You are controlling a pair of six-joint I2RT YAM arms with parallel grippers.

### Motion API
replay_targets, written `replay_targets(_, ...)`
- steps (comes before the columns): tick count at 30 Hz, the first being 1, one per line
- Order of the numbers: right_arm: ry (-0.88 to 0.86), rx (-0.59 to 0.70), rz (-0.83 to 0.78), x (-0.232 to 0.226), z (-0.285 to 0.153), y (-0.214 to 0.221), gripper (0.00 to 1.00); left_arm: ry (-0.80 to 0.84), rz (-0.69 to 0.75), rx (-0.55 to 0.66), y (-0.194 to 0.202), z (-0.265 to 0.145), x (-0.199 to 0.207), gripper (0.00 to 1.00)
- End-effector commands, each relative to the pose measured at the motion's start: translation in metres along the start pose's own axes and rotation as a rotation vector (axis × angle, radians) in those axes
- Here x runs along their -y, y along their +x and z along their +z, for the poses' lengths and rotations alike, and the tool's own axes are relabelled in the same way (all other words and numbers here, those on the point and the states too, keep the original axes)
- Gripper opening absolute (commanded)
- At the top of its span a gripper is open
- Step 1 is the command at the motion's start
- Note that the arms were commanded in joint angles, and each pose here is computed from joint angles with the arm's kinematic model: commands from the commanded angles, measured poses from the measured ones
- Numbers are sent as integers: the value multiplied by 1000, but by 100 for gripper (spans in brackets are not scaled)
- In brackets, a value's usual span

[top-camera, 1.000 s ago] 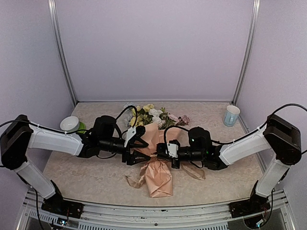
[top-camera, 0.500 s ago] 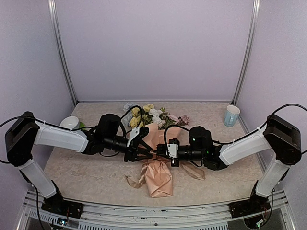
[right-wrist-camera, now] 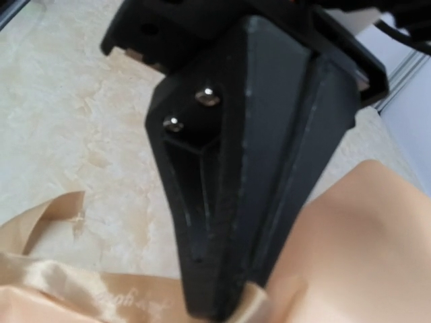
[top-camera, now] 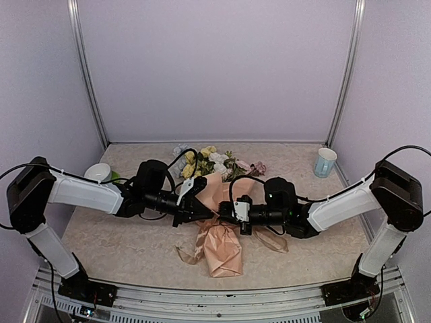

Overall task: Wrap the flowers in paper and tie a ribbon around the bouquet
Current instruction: Cross the half-tied ribbon over the folded bouquet.

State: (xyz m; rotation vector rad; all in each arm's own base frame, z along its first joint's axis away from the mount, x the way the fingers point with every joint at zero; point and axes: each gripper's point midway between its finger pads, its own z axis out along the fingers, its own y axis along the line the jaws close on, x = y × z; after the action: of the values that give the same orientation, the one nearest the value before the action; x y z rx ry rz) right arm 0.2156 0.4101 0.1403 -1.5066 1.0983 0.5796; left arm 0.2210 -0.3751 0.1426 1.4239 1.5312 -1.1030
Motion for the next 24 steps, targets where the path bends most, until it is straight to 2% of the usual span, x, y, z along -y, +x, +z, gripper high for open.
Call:
replay_targets(1,28,1,22,9,-3,-13,22,13,-9,30,-3,-2,5,0)
replay_targets(2,36,-15,32,10,-5,-11,34,6,-14,32,-3,-2,4,0)
replay_targets(5,79,-89,89,17,-13,-3,55,-26,-30,50,-4,-4,1,0)
replay_targets(6,103,-109,120,21,-20,-2,72,-40,-38,61,-5,-5,0,0)
replay_targets(7,120,-126,157,22,-27,-1,81,-55,-46,71,-6,-6,0,0)
replay_targets(10,126,-156,312,22,-49,-5,90,-96,-43,101,-7,-9,2,0)
replay_targets(13,149,-251,583,30,-74,3,89,-112,-38,107,-8,-8,6,0)
replay_targets(15,319,-401,790,51,-103,38,81,-111,-44,106,-7,-8,8,0)
replay_targets(17,562,-614,978,67,-144,83,68,-111,-45,107,-8,-8,10,0)
replay_targets(18,619,-711,1033,63,-159,96,66,-112,-44,107,-8,-8,11,0)
replay_targets(20,615,-876,1108,41,-174,111,65,-113,-38,108,-9,-8,13,0)
replay_targets(24,539,-1048,1268,1,-179,125,66,-118,-34,99,-9,-8,13,0)
